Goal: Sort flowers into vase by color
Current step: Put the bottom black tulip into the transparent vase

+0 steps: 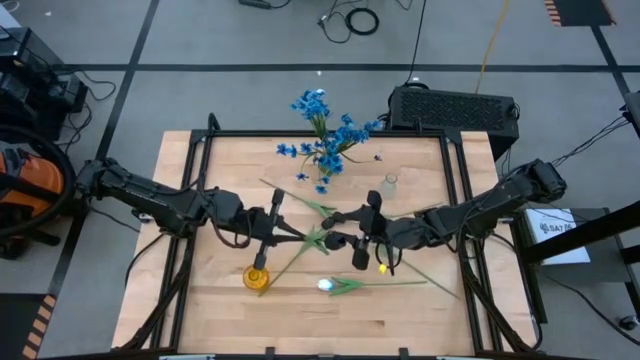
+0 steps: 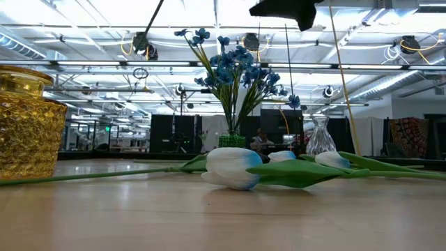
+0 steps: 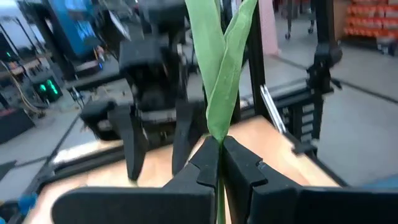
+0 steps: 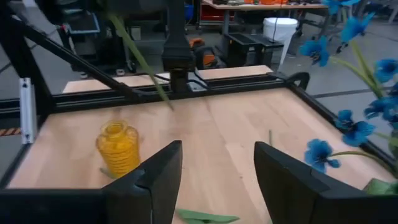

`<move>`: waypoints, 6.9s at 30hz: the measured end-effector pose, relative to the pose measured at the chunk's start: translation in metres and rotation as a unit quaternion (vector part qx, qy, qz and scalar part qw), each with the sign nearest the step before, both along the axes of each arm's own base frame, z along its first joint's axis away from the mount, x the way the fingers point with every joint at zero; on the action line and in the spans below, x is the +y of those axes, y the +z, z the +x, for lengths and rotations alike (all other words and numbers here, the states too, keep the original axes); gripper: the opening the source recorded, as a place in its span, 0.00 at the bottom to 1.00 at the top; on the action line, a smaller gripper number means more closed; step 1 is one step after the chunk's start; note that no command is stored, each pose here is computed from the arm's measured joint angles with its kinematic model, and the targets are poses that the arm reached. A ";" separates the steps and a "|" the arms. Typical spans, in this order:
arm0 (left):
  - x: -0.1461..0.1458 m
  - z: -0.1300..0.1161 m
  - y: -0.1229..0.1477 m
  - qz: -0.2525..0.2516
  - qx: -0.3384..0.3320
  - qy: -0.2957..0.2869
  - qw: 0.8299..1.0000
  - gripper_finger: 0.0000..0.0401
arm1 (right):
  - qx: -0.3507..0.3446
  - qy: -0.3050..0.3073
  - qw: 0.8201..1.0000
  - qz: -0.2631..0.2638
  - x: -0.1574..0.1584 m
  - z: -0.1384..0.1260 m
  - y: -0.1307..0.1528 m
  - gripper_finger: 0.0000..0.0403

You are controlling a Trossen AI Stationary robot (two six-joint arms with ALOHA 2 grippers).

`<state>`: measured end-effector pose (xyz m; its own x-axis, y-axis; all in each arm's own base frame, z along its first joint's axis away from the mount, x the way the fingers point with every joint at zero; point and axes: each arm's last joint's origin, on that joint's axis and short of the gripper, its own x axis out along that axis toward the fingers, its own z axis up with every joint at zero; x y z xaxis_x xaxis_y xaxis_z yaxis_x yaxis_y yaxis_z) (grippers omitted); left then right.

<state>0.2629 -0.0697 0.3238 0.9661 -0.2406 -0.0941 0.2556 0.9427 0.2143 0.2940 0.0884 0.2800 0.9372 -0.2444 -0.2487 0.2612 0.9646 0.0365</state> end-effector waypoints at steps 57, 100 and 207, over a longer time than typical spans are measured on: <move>0.008 0.095 -0.017 -0.060 -0.215 0.034 0.974 0.03 | 0.049 0.076 0.996 0.001 -0.018 -0.057 0.037 0.48; 0.016 0.117 -0.031 -0.048 -0.177 0.050 0.982 0.03 | -0.006 0.105 0.994 -0.031 -0.003 -0.047 0.042 0.48; 0.010 0.043 -0.047 0.045 0.256 0.159 0.952 0.30 | 0.091 -0.202 0.974 -0.035 -0.115 -0.112 0.026 0.00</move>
